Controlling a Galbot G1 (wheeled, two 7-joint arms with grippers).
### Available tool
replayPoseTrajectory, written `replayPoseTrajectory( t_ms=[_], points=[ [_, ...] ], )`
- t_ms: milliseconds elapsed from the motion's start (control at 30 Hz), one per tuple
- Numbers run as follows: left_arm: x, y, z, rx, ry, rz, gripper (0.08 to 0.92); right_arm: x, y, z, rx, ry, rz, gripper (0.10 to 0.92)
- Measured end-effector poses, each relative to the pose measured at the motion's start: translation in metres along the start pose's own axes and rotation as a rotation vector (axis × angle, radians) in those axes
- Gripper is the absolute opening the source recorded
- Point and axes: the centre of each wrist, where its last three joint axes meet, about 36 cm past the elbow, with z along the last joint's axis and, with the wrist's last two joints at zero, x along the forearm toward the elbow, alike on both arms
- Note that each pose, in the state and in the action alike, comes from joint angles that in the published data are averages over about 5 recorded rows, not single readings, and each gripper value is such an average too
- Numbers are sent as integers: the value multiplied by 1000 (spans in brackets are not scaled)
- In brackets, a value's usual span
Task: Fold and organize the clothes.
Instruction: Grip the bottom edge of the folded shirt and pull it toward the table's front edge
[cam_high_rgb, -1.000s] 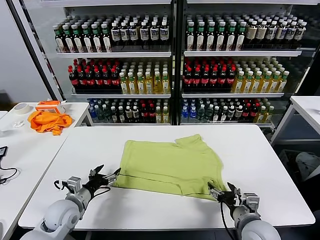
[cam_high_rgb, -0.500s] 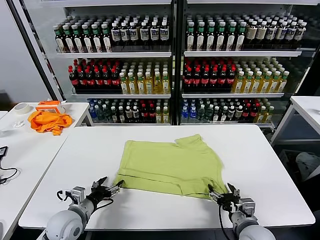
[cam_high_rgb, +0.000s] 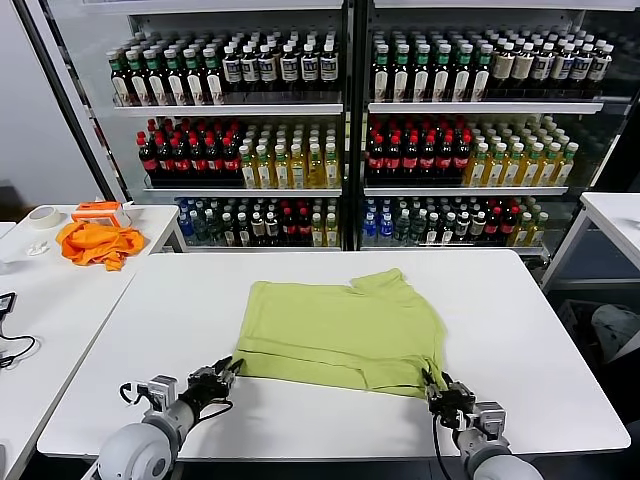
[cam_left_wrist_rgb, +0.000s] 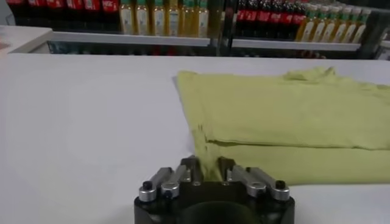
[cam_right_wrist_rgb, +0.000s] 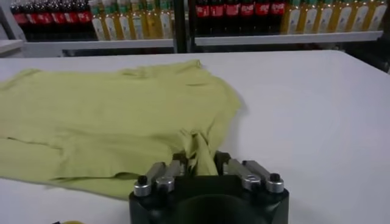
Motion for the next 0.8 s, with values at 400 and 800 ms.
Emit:
replayPoseTrajectory(
  t_ms=[400,800],
  points=[
    [30,-10,4,-58,44,-18,82,33,5,-5,35,9,-33,130],
    [83,-22,11,-79,67,-66,82,68,18,-2,70,25,-66,130]
  ],
)
